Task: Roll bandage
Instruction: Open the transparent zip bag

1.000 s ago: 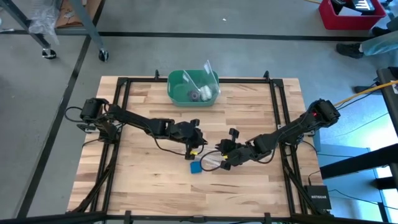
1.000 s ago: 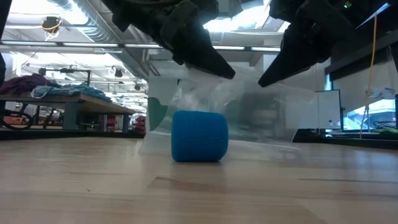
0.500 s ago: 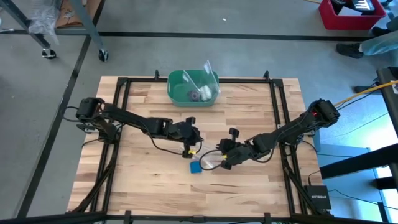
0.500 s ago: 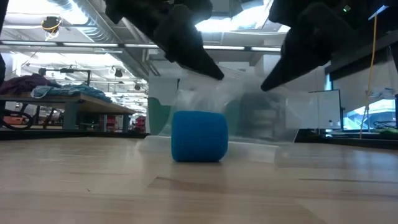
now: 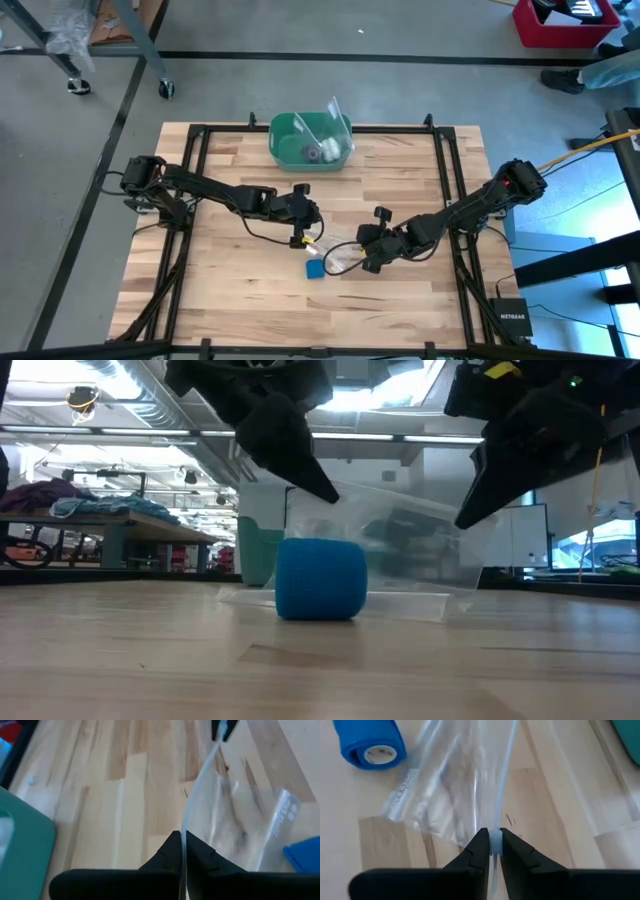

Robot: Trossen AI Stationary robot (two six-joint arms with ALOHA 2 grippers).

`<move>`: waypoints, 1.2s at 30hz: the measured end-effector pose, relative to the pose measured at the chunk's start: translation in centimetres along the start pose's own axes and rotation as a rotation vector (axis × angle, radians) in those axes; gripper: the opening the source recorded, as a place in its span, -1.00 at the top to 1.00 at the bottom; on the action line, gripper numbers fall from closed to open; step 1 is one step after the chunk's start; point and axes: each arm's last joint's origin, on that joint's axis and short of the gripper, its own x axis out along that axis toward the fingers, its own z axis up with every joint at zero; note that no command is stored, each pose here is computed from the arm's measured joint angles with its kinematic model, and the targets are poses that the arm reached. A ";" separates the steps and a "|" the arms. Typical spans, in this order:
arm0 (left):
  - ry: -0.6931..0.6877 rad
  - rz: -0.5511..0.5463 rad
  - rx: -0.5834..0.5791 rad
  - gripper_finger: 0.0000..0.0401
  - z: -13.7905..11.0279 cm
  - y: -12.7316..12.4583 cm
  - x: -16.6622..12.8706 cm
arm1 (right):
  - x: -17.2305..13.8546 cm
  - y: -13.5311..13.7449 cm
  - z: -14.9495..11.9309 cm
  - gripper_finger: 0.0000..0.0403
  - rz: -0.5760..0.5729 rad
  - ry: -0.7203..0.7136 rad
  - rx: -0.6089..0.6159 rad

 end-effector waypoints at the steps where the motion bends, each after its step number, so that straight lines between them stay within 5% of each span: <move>1: -0.009 0.002 0.004 1.00 0.1 0.0 0.0 | -0.1 0.0 0.1 0.80 0.000 -0.004 -0.006; 6: -0.032 -0.010 0.027 0.89 1.6 -0.4 -0.6 | -0.1 0.0 0.4 0.80 -0.051 -0.052 -0.016; 13: 0.078 -0.050 0.069 0.44 4.4 -0.2 -3.0 | -0.2 -0.4 0.7 0.80 -0.191 -0.135 -0.008; 18: 0.031 -0.076 0.097 0.21 7.0 0.2 -4.6 | -0.2 -0.6 1.0 0.80 -0.300 -0.201 -0.066; 28: -0.090 0.038 0.106 0.19 11.5 3.3 -7.8 | -1.8 -0.7 3.6 0.80 -0.674 -0.242 -0.552; 33: -0.056 0.042 0.045 0.20 11.4 3.9 -7.9 | -2.6 -0.4 4.8 0.80 -0.716 -0.259 -0.575; 36: 0.019 0.031 0.021 0.20 9.8 3.5 -6.8 | -2.7 0.2 4.4 0.80 -0.617 -0.279 -0.539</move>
